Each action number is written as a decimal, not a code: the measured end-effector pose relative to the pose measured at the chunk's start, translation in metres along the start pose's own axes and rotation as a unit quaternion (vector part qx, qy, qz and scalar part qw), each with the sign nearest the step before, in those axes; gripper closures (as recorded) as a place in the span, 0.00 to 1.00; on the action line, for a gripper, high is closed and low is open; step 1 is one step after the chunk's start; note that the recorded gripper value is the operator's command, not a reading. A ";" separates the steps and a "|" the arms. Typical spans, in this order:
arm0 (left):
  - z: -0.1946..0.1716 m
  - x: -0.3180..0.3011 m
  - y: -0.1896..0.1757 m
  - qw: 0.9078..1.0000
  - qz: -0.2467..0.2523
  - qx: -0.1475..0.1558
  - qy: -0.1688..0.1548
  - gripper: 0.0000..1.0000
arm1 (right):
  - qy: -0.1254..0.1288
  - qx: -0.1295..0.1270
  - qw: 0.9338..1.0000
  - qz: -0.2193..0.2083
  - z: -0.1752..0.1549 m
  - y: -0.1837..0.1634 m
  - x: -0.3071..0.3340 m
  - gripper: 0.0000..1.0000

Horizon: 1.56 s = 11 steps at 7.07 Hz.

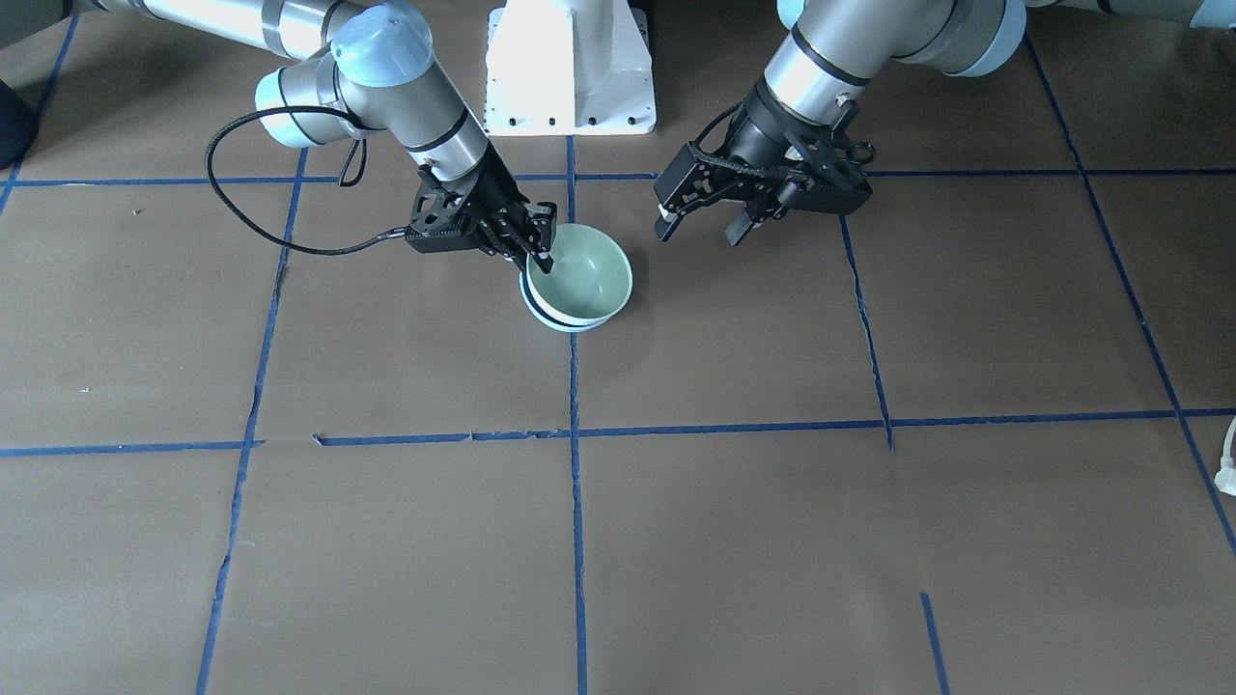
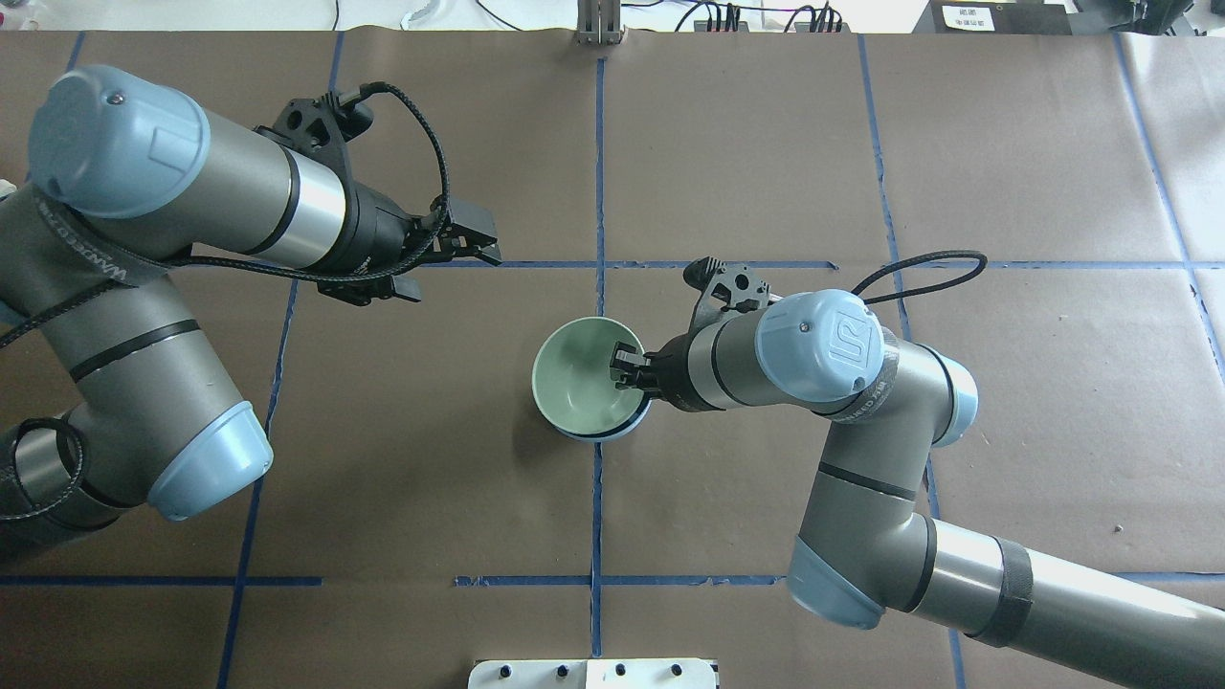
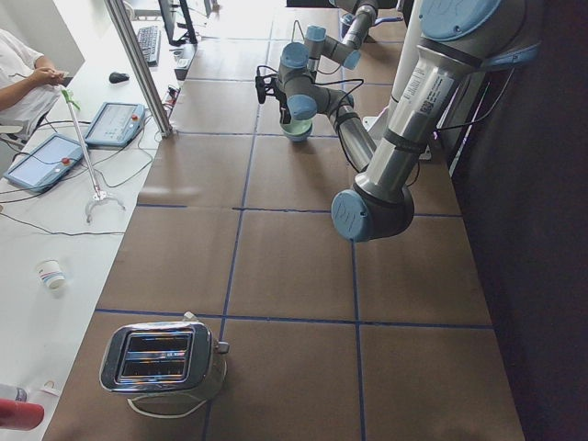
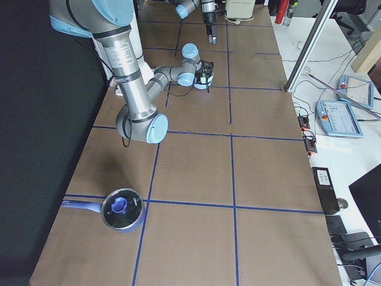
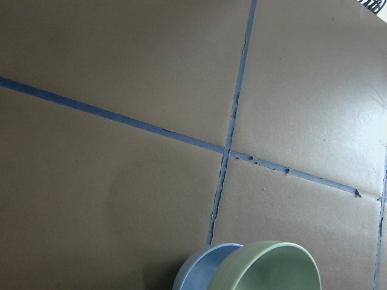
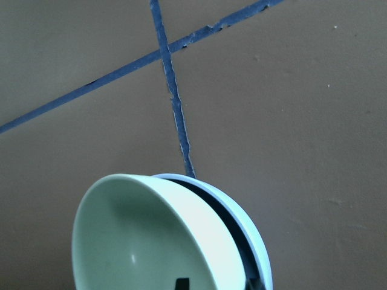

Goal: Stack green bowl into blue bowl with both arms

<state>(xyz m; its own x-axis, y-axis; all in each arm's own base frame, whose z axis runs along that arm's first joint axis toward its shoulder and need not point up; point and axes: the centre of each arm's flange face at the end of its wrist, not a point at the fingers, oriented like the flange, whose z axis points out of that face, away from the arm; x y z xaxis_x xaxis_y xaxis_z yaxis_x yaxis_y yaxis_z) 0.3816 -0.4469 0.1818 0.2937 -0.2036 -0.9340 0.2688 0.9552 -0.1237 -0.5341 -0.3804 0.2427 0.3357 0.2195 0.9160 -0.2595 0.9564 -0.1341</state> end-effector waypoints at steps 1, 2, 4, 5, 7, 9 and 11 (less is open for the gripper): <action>0.000 0.000 0.000 1.000 0.000 0.000 0.000 0.01 | -0.003 -0.007 1.000 0.001 -0.006 -0.003 0.000 0.00; 0.001 -0.001 0.000 1.000 0.000 0.000 -0.001 0.01 | -0.010 -0.017 1.000 0.006 -0.029 -0.017 0.006 0.00; 0.005 -0.020 -0.001 1.000 0.012 -0.008 -0.015 0.01 | -0.005 -0.028 0.999 0.038 -0.106 -0.093 0.066 0.00; 0.007 -0.036 -0.005 0.999 0.039 -0.023 -0.028 0.01 | 0.006 -0.030 0.999 0.035 -0.145 -0.138 0.111 0.00; 0.012 -0.091 -0.033 0.991 0.103 -0.042 -0.071 0.01 | 0.050 -0.012 0.998 -0.032 -0.203 -0.203 0.224 0.00; -0.011 -0.175 -0.095 0.970 0.179 -0.042 -0.158 0.00 | 0.133 -0.008 0.984 -0.119 -0.247 -0.263 0.327 0.00; -0.076 -0.266 -0.145 0.953 0.206 -0.044 -0.218 0.00 | 0.194 -0.026 0.962 -0.188 -0.315 -0.325 0.443 0.00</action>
<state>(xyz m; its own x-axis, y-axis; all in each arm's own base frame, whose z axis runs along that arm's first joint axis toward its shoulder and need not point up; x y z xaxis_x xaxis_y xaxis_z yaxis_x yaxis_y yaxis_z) 0.1950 -0.5150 0.4228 0.7157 0.1411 -0.6840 -0.0242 0.9838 0.1777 -0.0159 -0.5335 0.5735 0.7127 -0.0980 0.6946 -0.0117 0.9884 0.1515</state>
